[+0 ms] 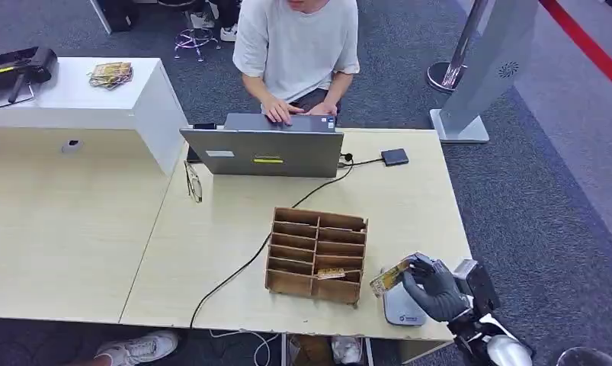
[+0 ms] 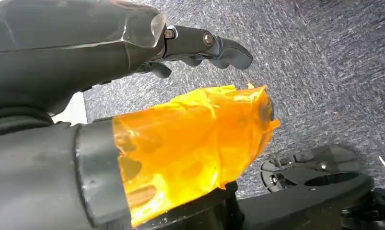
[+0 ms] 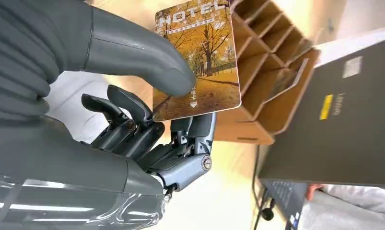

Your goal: Pass the card to the sensor for recognition and then transmit it.

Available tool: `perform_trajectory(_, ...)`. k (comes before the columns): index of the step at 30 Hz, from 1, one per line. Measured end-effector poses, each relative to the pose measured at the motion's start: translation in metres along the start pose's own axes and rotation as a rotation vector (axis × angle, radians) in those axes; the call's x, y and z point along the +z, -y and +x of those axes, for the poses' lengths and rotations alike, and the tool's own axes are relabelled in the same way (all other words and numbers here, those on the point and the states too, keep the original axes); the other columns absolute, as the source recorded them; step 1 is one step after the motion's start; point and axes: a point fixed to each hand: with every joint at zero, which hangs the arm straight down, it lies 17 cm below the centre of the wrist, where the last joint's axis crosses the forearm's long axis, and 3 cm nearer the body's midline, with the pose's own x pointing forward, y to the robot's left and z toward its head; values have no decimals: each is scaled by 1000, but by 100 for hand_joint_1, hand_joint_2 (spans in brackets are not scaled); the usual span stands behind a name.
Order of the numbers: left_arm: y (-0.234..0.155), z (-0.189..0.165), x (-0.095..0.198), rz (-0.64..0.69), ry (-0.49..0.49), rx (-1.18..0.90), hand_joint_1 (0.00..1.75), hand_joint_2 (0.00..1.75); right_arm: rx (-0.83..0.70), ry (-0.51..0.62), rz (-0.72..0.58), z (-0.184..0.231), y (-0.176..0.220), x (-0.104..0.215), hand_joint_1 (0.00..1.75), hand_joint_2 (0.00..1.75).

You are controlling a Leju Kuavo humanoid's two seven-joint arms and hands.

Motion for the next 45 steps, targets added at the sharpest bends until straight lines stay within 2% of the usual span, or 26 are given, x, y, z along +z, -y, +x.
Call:
perform_trajectory(7,0,0,0,-3,2,-5,0,0,72,-31,37,-3,18,19,175,175)
perform_trajectory(24,-3,-1,-1,-1,3,-15,0,0,160,-64,110,3,33,34,175,175)
perform_trajectory(35,-3,-1,-1,0,4,-20,0,0,294,-198,116,-17,40,48,175,175)
perform_trajectory(45,-2,-1,-1,-3,6,-26,0,0,402,-253,113,-33,32,38,175,175)
